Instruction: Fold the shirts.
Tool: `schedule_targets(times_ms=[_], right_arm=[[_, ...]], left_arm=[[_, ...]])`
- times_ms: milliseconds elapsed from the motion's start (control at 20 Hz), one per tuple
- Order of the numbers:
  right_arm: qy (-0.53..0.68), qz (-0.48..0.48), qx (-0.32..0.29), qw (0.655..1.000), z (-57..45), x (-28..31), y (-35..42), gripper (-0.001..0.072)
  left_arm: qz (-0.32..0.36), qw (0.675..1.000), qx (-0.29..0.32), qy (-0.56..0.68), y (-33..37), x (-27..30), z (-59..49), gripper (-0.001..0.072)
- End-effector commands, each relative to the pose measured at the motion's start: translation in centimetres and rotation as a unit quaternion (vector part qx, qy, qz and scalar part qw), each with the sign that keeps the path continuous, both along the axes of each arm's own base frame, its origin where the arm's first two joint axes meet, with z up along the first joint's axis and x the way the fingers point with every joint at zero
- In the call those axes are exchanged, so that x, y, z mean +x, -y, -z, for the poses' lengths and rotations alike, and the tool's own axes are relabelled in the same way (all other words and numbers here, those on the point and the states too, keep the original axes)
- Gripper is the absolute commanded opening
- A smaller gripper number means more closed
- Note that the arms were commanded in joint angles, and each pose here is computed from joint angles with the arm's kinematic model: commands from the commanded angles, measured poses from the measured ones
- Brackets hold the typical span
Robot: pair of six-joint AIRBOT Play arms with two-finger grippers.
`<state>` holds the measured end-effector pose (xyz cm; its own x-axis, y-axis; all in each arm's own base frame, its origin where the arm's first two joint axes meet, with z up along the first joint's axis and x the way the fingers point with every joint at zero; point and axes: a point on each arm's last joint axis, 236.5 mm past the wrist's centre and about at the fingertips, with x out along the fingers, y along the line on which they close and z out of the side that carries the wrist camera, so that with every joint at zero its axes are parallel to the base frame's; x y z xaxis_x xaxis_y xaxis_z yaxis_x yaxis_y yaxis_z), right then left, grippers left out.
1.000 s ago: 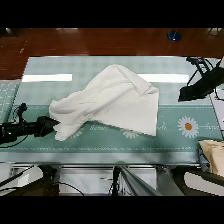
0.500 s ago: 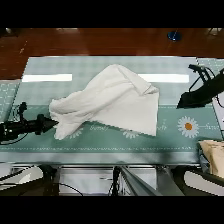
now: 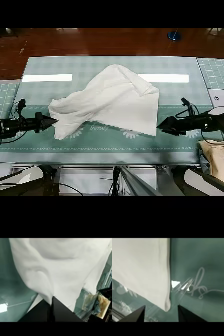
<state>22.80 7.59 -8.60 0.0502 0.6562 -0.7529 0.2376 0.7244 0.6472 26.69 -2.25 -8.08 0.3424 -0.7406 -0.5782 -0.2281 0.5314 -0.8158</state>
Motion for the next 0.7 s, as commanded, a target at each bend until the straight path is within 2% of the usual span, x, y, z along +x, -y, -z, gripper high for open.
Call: schedule_targets(times_ms=[0, 200, 300, 400, 450, 500, 650], right_arm=[[-0.001, 0.041, 0.009, 0.999, 2.1, -0.9, -0.8, 0.0492], [0.003, 0.064, 0.012, 0.998, 2.5, -0.5, -1.1, 0.0489], [0.009, 0.052, 0.007, 0.999, 2.7, -0.4, -2.0, 0.0441], [0.013, 0.033, -0.011, 0.999, 3.3, -0.3, -3.3, 0.0318], [0.021, 0.028, -0.024, 0.999, 3.6, 0.0, -3.8, 0.0184], [0.031, 0.026, -0.027, 0.999, 3.6, 0.4, -4.3, 0.0019], [0.077, 0.013, 0.023, 0.997, 0.6, 2.0, -6.4, 0.0018]], left_arm=[[0.002, 1.000, -0.003, 0.000, 0.1, 0.0, -0.1, 0.0026], [0.001, 1.000, -0.004, -0.001, 0.1, 0.0, -0.2, 0.0026], [0.000, 1.000, -0.005, 0.000, 0.1, 0.0, -0.2, 0.0025], [-0.001, 1.000, -0.005, 0.000, 0.1, 0.1, -0.2, 0.0026], [-0.002, 1.000, -0.006, 0.001, 0.1, 0.2, -0.3, 0.0026], [-0.007, 1.000, -0.012, 0.005, 0.2, 0.4, -0.6, 0.0026], [-0.011, 0.997, -0.060, 0.051, 0.7, 2.3, -4.2, 0.0025]])
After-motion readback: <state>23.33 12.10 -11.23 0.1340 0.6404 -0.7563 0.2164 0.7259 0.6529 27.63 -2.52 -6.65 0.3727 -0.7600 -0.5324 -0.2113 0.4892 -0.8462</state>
